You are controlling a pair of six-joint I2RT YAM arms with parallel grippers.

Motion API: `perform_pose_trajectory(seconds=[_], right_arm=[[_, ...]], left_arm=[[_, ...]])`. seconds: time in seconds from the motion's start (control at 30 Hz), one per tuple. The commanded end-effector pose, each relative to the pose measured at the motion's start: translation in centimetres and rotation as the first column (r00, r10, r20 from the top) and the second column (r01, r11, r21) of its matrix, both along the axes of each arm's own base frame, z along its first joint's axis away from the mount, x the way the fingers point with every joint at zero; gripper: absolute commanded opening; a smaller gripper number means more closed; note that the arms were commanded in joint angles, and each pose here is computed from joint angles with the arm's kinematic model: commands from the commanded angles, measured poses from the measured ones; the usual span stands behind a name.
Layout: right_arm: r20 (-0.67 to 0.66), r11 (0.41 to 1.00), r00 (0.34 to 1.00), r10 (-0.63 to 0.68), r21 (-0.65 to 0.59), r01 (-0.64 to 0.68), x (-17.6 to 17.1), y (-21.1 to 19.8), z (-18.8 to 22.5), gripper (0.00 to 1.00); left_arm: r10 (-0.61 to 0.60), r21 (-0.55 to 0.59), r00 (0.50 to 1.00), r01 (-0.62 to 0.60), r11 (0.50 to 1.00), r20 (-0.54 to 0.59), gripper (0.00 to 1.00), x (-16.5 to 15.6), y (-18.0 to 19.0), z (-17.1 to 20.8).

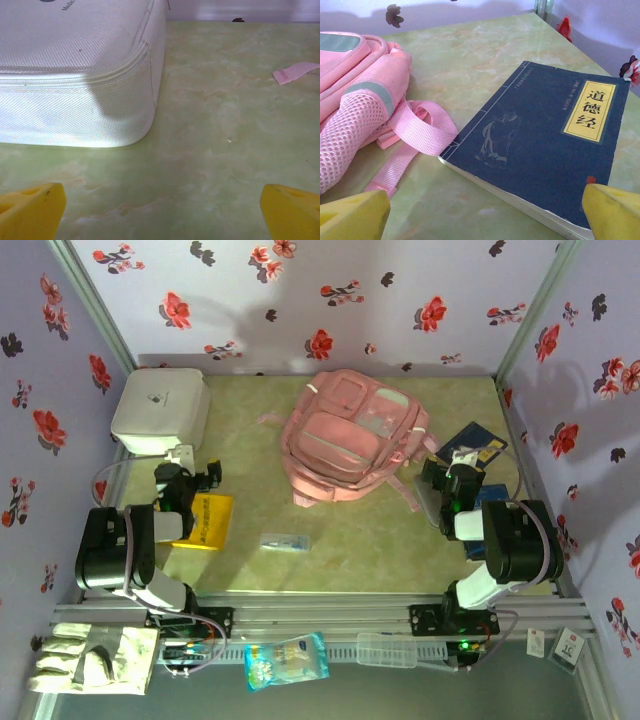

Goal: Pack books, pencil case, and school supplies into a backpack

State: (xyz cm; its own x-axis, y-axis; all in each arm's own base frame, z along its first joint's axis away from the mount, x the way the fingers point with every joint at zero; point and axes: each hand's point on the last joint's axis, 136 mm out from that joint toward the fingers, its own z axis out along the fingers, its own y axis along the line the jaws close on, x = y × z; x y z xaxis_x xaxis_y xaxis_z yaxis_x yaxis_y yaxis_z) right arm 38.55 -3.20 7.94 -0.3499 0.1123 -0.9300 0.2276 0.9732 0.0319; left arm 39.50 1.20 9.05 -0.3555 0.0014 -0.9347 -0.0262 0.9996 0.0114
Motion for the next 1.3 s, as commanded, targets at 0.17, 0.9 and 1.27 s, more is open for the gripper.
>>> perform_pose_trajectory(seconds=[0.17, 0.9, 1.27], right_arm=[[0.025, 1.0, 1.0, -0.006, 0.015, 0.005, 0.6, -0.1, 0.8, 0.99], [0.023, 1.0, 1.0, -0.008, 0.016, 0.007, 0.7, -0.1, 0.8, 0.99], [0.031, 0.999, 0.999, -0.033, 0.01, 0.033, -0.1, -0.5, 4.4, 0.99]], left_arm=[[0.017, 0.008, 1.0, -0.017, 1.0, 0.007, 1.0, 0.4, 0.3, 0.3], [0.018, 0.007, 1.0, -0.018, 1.0, 0.009, 1.0, 0.4, 0.3, 0.4], [0.057, 0.009, 0.993, -0.058, 0.998, 0.102, 1.0, -1.7, 0.9, 3.9]])
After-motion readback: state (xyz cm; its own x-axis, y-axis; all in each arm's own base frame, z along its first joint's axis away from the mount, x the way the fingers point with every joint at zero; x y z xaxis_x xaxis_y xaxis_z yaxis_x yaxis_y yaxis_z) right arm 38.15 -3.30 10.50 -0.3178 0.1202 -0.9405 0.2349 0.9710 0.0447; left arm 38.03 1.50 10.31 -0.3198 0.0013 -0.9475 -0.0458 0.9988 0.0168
